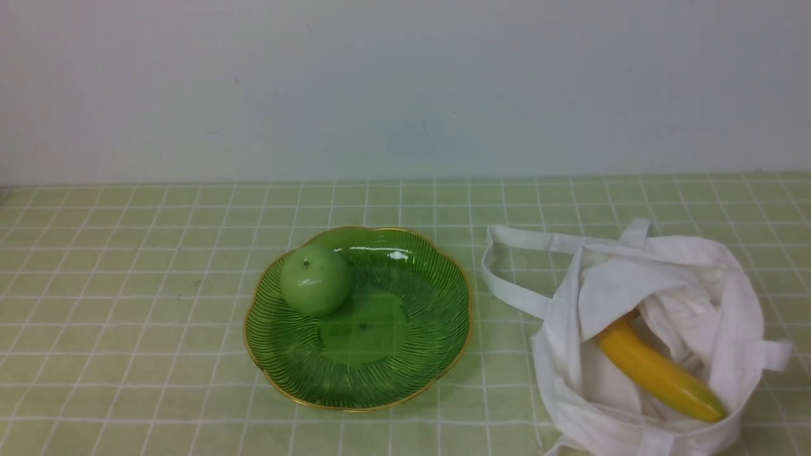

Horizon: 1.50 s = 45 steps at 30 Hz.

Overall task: Take the fruit out of the bag on the green coffee tablecloth and place them on the plate.
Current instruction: 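Reach into the bag and grasp the banana with the right gripper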

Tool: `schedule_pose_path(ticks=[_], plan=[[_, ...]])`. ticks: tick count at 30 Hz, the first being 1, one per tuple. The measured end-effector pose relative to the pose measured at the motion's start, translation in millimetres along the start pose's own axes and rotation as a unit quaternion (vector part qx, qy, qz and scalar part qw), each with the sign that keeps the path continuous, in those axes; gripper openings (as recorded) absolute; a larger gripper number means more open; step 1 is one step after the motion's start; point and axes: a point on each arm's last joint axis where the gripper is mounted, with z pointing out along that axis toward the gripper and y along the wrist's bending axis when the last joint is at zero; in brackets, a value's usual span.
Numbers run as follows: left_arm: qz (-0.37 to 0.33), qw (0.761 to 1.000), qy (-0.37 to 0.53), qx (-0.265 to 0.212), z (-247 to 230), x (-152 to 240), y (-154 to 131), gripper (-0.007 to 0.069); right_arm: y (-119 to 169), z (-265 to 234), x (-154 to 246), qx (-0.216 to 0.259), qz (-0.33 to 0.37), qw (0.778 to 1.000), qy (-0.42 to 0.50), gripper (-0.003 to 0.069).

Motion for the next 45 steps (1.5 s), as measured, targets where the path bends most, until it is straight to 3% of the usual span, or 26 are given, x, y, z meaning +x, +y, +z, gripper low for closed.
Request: schedule_pose_path(ticks=[3, 7, 15, 19, 24, 26, 30, 31, 32, 35, 40, 45], plan=[[0.000, 1.000, 0.000, 0.000, 0, 0, 0, -0.0008, 3, -1, -10, -0.022, 0.078, 0.995, -0.054, -0.0014], [0.000, 1.000, 0.000, 0.000, 0, 0, 0, -0.0008, 4, -4, -26, -0.054, 0.217, 0.965, -0.134, -0.0014], [0.000, 1.000, 0.000, 0.000, 0, 0, 0, -0.0008, 3, -6, -32, -0.068, 0.278, 0.943, -0.167, -0.0014], [0.000, 1.000, 0.000, 0.000, 0, 0, 0, -0.0008, 6, -14, -57, -0.096, 0.292, 0.931, -0.196, -0.0014], [0.000, 1.000, 0.000, 0.000, 0, 0, 0, -0.0008, 14, -25, -113, -0.114, 0.231, 0.954, -0.154, -0.0014], [0.000, 1.000, 0.000, 0.000, 0, 0, 0, -0.0008, 18, -19, -143, -0.098, 0.156, 0.982, -0.051, -0.0014], [0.000, 1.000, 0.000, 0.000, 0, 0, 0, -0.0008, 29, 2, -159, -0.096, 0.075, 0.987, 0.108, -0.0014], [0.000, 1.000, 0.000, 0.000, 0, 0, 0, -0.0008, 38, 14, -166, -0.104, 0.022, 0.974, 0.201, -0.0014], [0.000, 1.000, 0.000, 0.000, 0, 0, 0, -0.0008, 40, 17, -165, -0.106, 0.017, 0.972, 0.207, -0.0014], [0.000, 1.000, 0.000, 0.000, 0, 0, 0, -0.0008, 61, 46, -164, -0.129, -0.062, 0.938, 0.315, -0.0014], [0.000, 1.000, 0.000, 0.000, 0, 0, 0, -0.0008, 84, 83, -142, -0.151, -0.135, 0.898, 0.390, -0.0003], [0.000, 1.000, 0.000, 0.000, 0, 0, 0, -0.0008, 100, 118, -115, -0.151, -0.163, 0.869, 0.443, 0.0090]])
